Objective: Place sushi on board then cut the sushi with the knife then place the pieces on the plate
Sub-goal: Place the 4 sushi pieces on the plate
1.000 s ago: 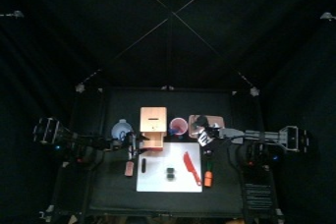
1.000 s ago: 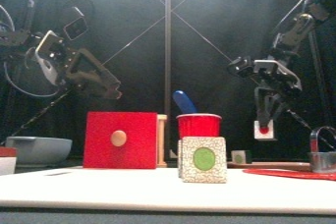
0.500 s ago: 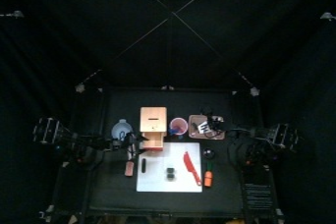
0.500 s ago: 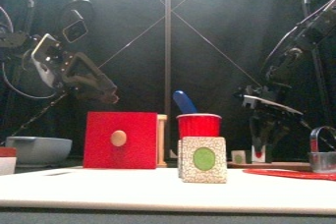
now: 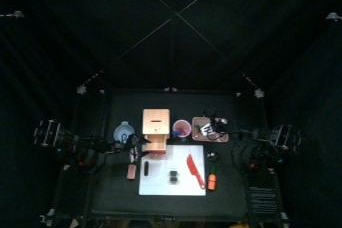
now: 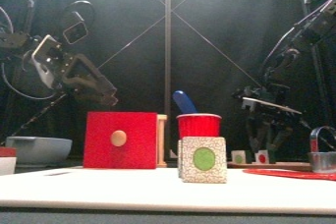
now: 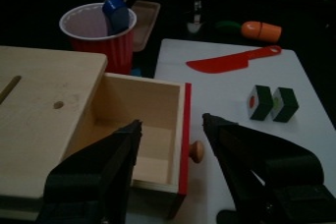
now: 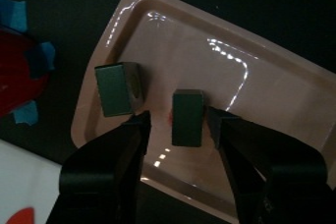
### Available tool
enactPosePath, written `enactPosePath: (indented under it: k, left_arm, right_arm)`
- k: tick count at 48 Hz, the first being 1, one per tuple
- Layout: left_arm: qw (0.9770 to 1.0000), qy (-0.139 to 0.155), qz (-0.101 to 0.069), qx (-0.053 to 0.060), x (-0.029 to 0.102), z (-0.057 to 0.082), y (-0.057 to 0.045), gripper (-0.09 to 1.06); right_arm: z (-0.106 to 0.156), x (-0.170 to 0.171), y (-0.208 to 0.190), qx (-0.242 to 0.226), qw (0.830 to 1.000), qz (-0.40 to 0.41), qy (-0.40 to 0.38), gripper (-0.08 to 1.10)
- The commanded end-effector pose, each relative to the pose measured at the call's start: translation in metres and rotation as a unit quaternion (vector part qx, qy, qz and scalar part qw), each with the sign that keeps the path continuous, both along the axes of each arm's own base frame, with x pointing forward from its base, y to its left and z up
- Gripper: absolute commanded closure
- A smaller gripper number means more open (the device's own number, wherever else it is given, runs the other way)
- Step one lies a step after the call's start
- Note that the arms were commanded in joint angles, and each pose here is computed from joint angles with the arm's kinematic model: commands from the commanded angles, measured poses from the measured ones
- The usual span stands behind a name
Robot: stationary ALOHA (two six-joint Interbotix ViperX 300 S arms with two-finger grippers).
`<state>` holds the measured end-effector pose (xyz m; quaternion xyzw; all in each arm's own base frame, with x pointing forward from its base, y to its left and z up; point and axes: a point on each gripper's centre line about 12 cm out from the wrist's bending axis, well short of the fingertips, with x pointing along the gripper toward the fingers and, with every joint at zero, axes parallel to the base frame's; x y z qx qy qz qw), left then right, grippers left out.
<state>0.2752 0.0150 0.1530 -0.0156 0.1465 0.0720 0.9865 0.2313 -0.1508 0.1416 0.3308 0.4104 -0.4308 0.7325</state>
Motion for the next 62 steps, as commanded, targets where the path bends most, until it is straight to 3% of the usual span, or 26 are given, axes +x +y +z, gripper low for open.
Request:
enactPosePath:
  k: [1,10,15,26,41,62]
  left_arm:
    - [0.9998,-0.02,-0.002,0.0,0.008,0.011,-0.002,0.08]
    - [0.9996,-0.027,-0.004,-0.001,0.013,0.016,-0.003,0.08]
    - [0.9995,-0.032,-0.005,-0.001,0.017,0.02,-0.003,0.08]
    - [0.9992,-0.04,0.0,-0.001,0.02,0.025,0.0,0.08]
    - [0.9994,-0.034,0.007,-0.006,0.018,0.021,0.001,0.08]
    - [0.9996,-0.027,0.009,-0.007,0.014,0.017,0.002,0.08]
  right_arm:
    - [0.026,0.003,0.006,-0.018,1.0,0.009,-0.013,0.18]
    - [0.038,0.008,0.049,-0.009,0.998,0.068,-0.008,0.18]
    - [0.037,0.029,0.09,0.008,0.99,0.14,-0.016,0.18]
    - [0.043,0.09,0.174,-0.027,0.944,0.324,-0.055,0.18]
    - [0.044,0.156,0.209,-0.063,0.918,0.385,-0.068,0.18]
    - [0.021,0.184,0.233,-0.028,0.897,0.439,-0.05,0.18]
